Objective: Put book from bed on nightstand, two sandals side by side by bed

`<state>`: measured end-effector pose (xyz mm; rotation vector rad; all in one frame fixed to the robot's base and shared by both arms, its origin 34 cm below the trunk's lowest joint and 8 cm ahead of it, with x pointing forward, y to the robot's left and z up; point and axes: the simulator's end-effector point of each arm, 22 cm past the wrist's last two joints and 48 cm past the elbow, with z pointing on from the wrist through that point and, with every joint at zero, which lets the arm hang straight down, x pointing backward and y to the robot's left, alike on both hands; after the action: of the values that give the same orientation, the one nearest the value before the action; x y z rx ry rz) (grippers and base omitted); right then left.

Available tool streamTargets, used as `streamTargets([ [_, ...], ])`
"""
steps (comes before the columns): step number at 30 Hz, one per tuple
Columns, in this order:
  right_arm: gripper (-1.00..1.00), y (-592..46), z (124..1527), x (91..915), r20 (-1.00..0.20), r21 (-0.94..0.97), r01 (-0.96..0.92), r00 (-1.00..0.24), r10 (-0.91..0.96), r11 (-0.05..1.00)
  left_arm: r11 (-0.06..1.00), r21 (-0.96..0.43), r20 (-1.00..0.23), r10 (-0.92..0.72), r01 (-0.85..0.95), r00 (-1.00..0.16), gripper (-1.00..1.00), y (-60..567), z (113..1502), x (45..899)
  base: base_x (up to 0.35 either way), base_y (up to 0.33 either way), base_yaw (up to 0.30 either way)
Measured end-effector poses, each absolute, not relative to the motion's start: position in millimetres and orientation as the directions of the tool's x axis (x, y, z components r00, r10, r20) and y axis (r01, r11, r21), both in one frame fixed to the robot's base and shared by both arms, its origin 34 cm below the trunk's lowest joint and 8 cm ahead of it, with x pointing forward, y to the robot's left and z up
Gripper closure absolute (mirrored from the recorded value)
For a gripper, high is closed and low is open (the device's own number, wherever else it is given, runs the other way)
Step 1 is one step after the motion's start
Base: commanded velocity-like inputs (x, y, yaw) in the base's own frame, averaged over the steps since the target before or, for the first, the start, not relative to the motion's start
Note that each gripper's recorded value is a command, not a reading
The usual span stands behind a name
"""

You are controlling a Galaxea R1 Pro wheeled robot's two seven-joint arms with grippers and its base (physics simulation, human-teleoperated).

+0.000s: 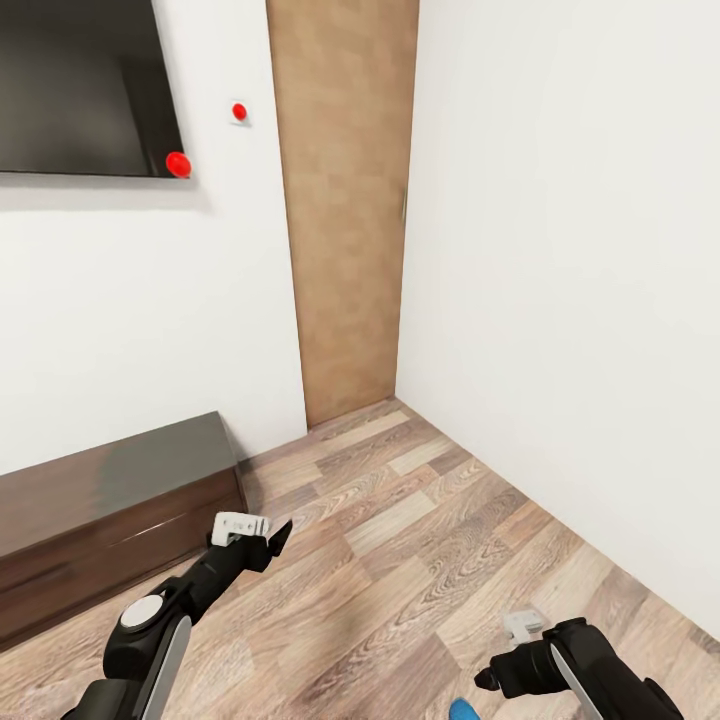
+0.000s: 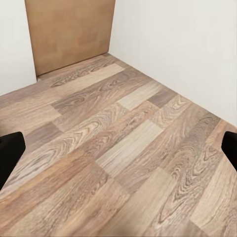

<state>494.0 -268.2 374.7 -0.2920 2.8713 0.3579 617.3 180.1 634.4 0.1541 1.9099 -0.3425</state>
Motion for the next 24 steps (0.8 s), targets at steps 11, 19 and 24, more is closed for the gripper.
streamTargets([
  [11,-1.0,-268.3,344.0,484.6,-0.237,0.22,-0.22,-0.957,-0.167,0.95,0.949,-0.167,-0.926,-0.057,0.267,-0.374,-1.0,180.1,601.5,612.1,0.0,0.0,0.0],
  [19,-1.0,-268.3,321.4,477.1,-0.225,0.222,-0.218,-0.96,-0.167,0.95,0.949,-0.17,-0.921,-0.058,0.265,-0.385,-1.0,180.3,577.3,607.9,0.0,0.0,0.0],
  [24,-1.0,-268.5,307.1,472.2,-0.217,0.223,-0.216,-0.962,-0.168,0.951,0.949,-0.172,-0.918,-0.058,0.263,-0.392,-1.0,180.4,562.2,605.2,0.0,0.0,0.0],
])
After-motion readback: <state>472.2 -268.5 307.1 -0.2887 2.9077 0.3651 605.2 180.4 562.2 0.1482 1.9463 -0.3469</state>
